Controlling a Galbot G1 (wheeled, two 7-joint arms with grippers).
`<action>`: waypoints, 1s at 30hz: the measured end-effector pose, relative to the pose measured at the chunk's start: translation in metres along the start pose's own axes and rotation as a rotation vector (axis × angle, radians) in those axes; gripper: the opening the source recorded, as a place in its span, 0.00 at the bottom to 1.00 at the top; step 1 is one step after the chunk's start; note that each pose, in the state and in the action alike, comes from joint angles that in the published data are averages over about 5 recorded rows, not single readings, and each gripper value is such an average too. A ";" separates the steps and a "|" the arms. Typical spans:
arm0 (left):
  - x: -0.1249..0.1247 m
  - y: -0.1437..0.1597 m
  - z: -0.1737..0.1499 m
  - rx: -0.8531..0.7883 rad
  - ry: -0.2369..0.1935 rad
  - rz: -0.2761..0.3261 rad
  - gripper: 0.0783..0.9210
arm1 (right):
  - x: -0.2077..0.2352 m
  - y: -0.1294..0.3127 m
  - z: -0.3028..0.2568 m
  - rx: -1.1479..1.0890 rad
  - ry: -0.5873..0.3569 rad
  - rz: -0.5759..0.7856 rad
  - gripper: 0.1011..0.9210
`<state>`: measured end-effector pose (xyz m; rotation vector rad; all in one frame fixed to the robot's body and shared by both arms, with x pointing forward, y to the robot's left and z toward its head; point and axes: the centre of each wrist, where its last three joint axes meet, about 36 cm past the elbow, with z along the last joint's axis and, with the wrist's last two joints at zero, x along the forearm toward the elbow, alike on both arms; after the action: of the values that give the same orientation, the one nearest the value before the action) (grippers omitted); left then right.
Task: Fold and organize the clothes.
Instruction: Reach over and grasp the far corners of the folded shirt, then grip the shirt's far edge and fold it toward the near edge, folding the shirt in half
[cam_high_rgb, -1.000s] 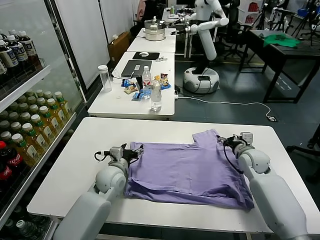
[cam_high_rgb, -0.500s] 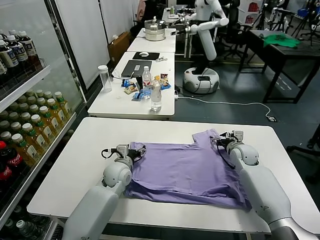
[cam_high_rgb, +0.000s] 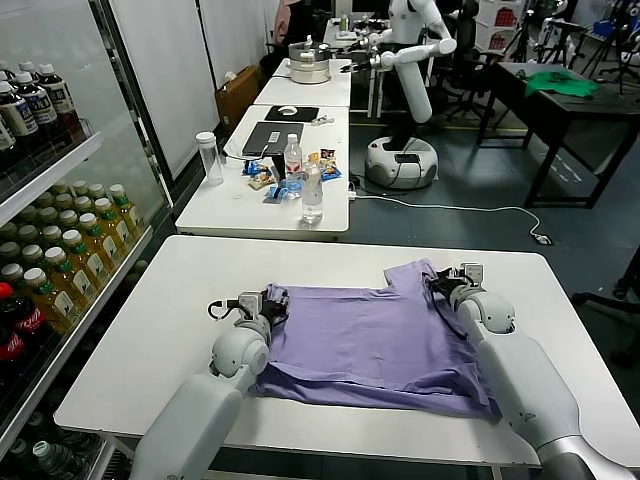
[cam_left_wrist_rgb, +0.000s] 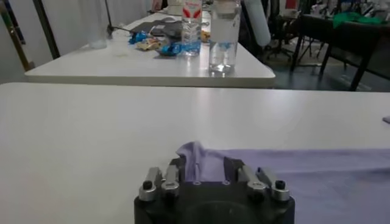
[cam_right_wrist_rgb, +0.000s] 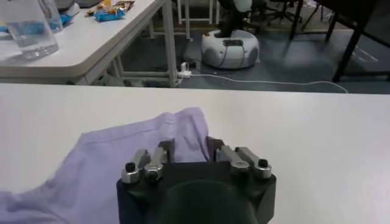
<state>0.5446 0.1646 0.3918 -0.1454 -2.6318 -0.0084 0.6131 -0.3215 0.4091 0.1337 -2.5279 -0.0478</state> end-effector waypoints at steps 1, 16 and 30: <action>0.001 0.001 0.000 0.003 -0.003 0.003 0.36 | 0.002 0.000 0.000 0.001 -0.003 -0.003 0.16; 0.035 0.015 0.000 0.080 -0.103 0.059 0.01 | 0.084 -0.012 -0.012 0.023 -0.148 -0.034 0.01; 0.100 0.023 0.004 0.113 -0.154 0.127 0.01 | 0.192 -0.024 0.019 0.022 -0.256 -0.025 0.01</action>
<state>0.4582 0.1973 0.4363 -0.2843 -2.7628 0.2020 0.4479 -0.3657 0.5009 0.1775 -2.7834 -0.0493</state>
